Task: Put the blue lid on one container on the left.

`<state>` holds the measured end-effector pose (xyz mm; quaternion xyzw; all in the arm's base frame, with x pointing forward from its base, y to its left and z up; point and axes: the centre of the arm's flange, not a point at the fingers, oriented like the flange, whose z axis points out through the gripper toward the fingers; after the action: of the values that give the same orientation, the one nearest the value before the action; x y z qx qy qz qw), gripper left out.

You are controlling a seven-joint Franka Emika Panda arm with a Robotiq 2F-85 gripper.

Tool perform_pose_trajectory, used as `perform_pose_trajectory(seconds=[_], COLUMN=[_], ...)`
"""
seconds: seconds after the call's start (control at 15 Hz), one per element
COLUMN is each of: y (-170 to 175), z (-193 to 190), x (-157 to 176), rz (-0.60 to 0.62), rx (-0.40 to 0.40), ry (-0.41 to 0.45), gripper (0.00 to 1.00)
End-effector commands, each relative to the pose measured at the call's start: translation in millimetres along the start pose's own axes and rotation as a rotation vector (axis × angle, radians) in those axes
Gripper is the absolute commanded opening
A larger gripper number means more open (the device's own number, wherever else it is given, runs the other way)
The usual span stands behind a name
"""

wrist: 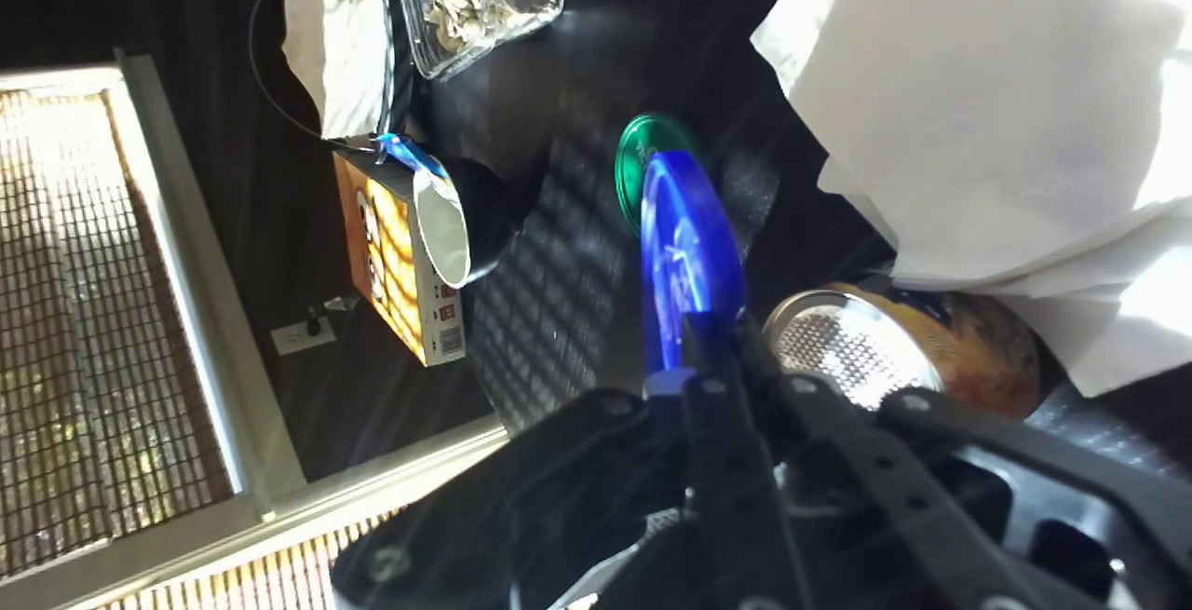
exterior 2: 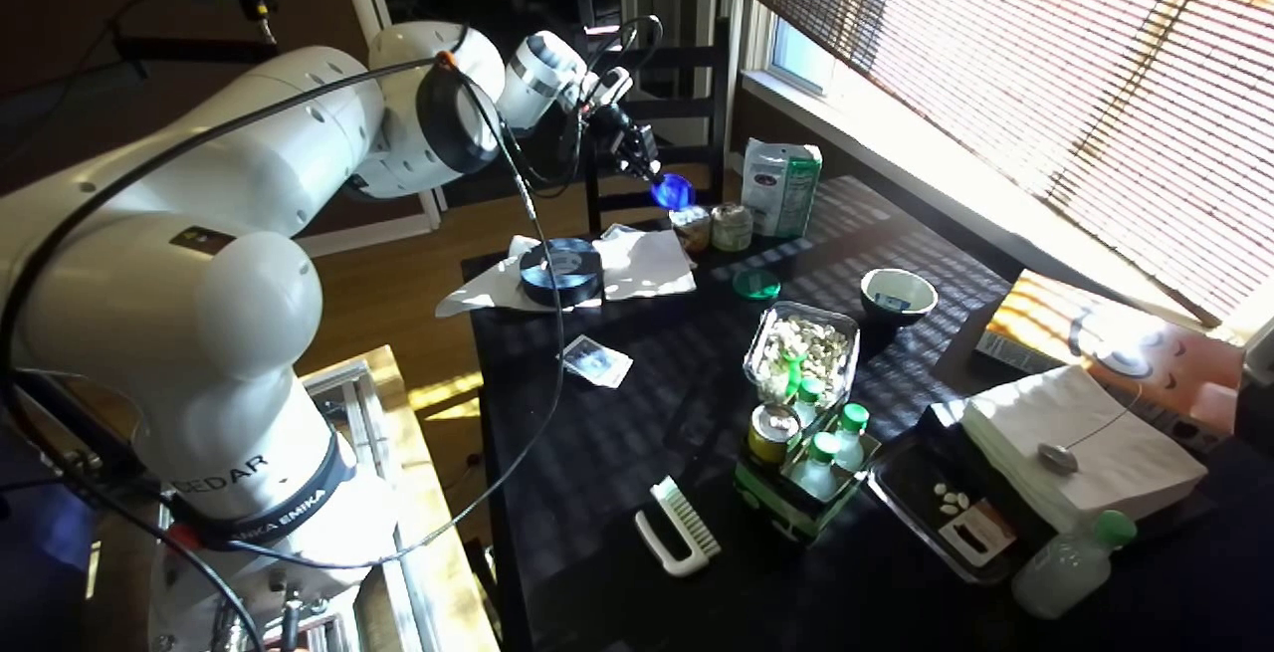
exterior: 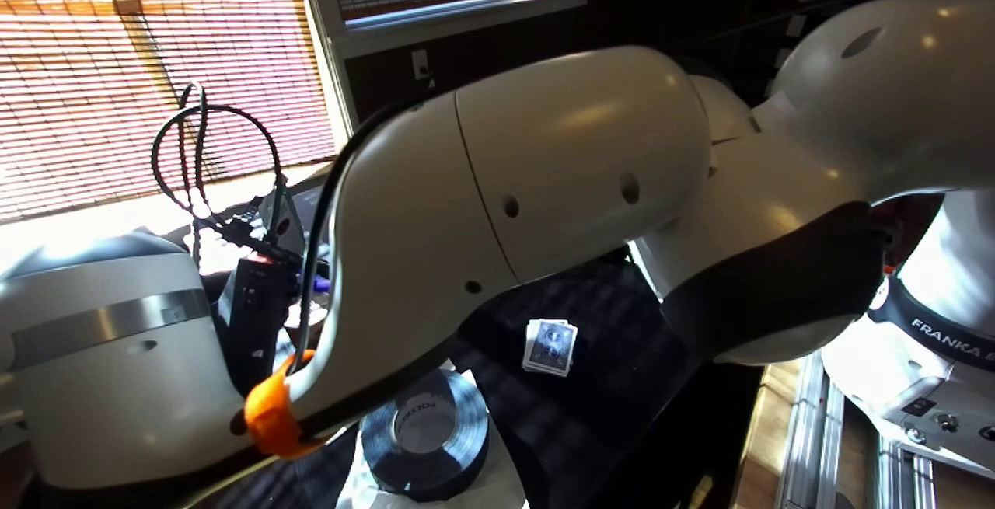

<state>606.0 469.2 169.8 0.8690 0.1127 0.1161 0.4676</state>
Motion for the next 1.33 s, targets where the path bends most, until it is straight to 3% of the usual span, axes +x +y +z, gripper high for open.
perform_pose_trajectory(seconds=[0.0,0.27,0.47,1.27], y=[-7,-24,-32,-53], z=[-1,1,6,7], x=[6,23,36,39], rz=[-0.013,-0.062,-0.09,-0.242], rx=[-0.019,-0.026,-0.078,-0.01], ry=[0.033,0.109,0.146,0.086], gripper=[0.01,0.01,0.01,0.01])
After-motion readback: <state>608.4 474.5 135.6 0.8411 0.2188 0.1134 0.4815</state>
